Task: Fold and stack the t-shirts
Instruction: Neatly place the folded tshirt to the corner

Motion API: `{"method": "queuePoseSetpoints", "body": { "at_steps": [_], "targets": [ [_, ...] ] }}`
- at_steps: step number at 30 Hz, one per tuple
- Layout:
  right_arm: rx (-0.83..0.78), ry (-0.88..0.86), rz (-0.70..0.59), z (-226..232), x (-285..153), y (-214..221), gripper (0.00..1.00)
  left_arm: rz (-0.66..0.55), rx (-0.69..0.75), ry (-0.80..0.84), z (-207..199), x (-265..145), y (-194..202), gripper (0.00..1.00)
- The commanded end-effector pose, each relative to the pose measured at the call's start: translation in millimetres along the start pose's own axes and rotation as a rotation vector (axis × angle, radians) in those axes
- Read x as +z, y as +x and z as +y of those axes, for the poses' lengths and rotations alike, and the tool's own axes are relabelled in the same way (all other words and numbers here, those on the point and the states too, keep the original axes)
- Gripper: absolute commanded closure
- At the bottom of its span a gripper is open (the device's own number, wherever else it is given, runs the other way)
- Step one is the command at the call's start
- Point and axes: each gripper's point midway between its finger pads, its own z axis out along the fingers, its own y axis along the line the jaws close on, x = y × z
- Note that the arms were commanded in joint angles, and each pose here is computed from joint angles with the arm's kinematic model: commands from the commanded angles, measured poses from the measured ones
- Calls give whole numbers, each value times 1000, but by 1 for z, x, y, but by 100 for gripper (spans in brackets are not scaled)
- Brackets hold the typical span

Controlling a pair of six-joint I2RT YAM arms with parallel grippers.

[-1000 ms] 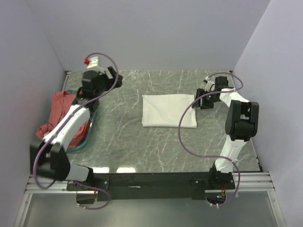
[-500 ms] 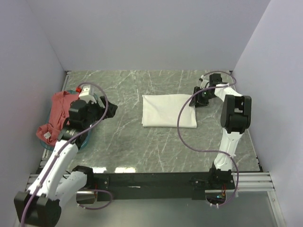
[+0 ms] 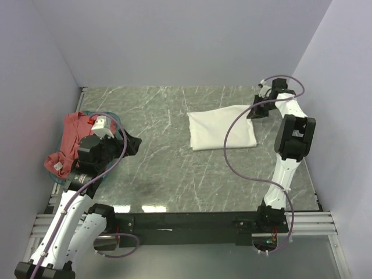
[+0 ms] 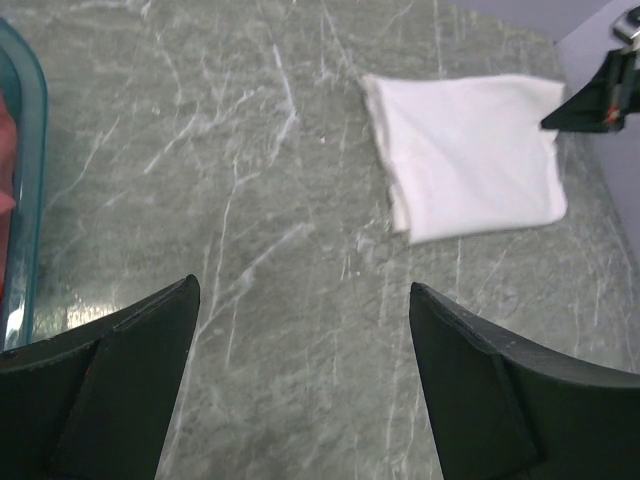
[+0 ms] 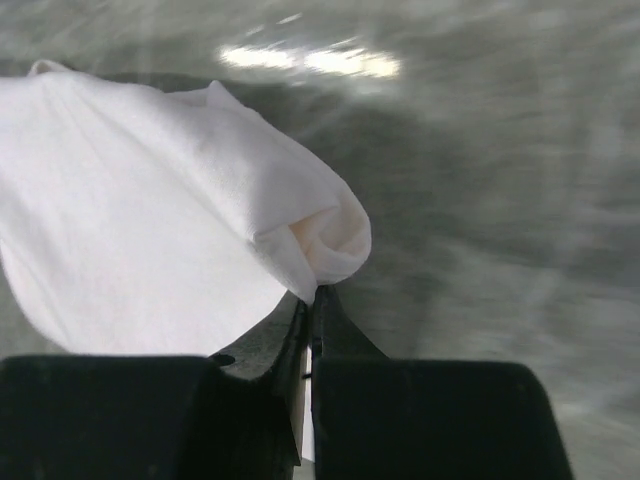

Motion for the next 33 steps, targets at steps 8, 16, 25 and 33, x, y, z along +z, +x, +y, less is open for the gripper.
{"method": "queuePoseSetpoints", "body": {
  "at_steps": [8, 16, 25, 33],
  "targets": [
    [-89, 552, -186, -134, -60, -87, 100, 15, 5, -10, 3, 2, 4, 10],
    [-174, 836, -320, -173, -102, -143, 100, 18, 25, -28, 7, 1, 3, 10],
    [-198, 983, -418, -183, -133, -168, 73, 20, 24, -24, 6, 1, 4, 10],
    [-289, 908, -437, -131, -141, -162, 32, 4, 27, -30, 6, -2, 1, 9]
  ]
}}
